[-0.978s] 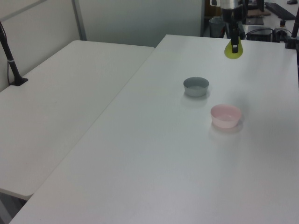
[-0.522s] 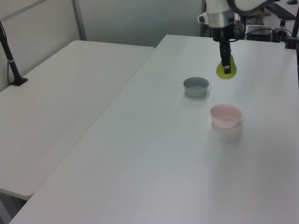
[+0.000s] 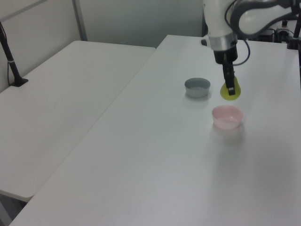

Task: Place the pear in the bowl
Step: 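Lift the pear and carry it over the pink bowl, then lower the pear into the pink bowl and open the gripper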

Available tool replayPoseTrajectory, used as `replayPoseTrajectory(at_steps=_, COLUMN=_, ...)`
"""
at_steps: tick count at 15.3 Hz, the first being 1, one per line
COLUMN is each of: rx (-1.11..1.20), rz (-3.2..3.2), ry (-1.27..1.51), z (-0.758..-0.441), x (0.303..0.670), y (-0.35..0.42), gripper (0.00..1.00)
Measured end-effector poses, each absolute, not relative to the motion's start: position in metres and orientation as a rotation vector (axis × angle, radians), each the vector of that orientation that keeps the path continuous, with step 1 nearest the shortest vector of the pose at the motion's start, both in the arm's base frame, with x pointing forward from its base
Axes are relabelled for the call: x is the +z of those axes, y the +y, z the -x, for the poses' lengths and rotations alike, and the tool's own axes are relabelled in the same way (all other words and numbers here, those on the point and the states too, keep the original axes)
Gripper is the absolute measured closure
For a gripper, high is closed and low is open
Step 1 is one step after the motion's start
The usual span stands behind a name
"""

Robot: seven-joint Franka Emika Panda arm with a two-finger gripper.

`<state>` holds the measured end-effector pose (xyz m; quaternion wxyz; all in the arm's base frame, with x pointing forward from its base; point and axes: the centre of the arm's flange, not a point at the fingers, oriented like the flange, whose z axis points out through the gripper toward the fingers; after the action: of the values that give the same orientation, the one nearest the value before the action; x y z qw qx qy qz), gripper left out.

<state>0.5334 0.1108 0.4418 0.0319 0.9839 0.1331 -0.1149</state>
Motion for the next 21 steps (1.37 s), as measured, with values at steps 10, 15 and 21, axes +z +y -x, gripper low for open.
replayPoseTrajectory(at_steps=10, rx=-0.258, rz=-3.040, ry=0.438, z=-0.531, x=0.365, y=0.116, gripper=0.20)
replayPoseTrajectory(at_steps=15, rx=-0.263, rz=-3.036, ry=0.442, z=-0.534, x=0.352, y=0.119, gripper=0.18)
replayPoseTrajectory(at_steps=21, rx=-0.265, rz=-3.034, ry=0.434, z=-0.533, x=0.350, y=0.126, gripper=0.07)
